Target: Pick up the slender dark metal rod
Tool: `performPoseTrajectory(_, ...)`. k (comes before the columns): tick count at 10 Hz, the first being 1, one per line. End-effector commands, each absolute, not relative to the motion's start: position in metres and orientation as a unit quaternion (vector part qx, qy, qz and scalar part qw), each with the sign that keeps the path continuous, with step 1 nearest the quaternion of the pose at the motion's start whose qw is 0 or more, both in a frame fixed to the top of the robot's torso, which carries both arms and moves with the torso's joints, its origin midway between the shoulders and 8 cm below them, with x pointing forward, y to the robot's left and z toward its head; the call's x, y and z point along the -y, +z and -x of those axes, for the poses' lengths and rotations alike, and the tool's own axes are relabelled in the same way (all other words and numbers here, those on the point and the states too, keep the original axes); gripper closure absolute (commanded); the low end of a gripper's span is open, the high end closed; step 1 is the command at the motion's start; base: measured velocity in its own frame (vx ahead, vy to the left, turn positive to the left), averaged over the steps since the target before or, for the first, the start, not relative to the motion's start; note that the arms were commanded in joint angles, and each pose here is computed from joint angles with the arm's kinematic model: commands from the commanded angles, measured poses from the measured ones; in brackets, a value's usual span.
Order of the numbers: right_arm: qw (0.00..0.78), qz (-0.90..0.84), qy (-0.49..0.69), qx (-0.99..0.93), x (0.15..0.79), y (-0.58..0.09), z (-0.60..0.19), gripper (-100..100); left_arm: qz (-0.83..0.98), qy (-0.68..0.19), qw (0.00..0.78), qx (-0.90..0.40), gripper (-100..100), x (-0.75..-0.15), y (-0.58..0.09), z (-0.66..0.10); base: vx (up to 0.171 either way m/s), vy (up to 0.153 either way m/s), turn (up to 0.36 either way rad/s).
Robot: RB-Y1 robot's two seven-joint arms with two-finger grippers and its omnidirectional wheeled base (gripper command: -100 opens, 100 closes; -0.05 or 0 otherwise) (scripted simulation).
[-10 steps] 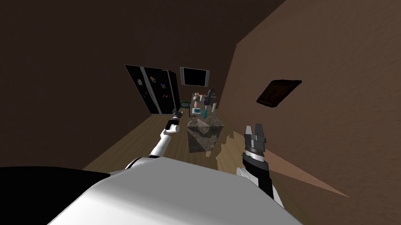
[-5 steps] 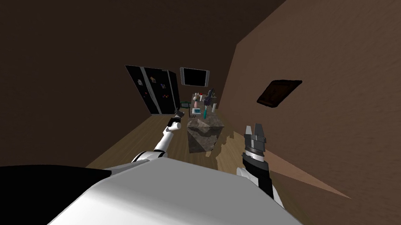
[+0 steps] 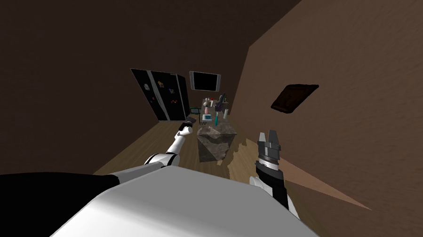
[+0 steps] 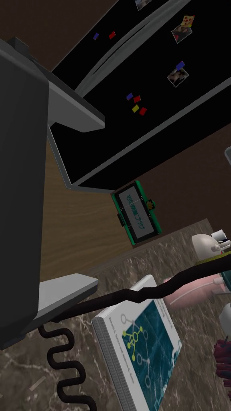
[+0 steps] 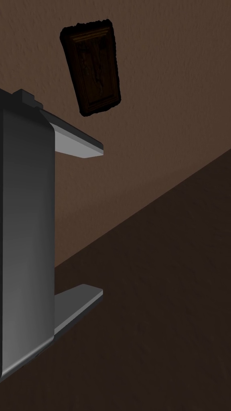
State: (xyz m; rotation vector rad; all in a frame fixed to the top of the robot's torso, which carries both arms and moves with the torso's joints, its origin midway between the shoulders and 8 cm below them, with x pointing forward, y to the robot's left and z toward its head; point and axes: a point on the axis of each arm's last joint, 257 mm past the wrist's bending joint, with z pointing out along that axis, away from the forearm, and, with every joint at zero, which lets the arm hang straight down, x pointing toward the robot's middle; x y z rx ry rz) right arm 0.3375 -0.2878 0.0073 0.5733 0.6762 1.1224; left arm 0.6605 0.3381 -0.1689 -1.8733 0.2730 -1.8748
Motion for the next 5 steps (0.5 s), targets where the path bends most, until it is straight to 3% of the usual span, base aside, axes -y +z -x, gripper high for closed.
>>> performPoseTrajectory(1, 0.755, -0.263, 0.515, -0.310, 0.288, 0.007, -0.337, 0, 0.701, -0.679, 0.201, -0.082, -100, -0.329, -0.179, -0.669, 0.040, 0.027, -0.016)
performPoseTrajectory(5, 0.755, -0.263, 0.515, -0.310, 0.288, 0.007, -0.337, 0, 0.724, -0.672, 0.144, -0.056, -100, -0.306, -0.191, -0.680, 0.046, 0.013, -0.009)
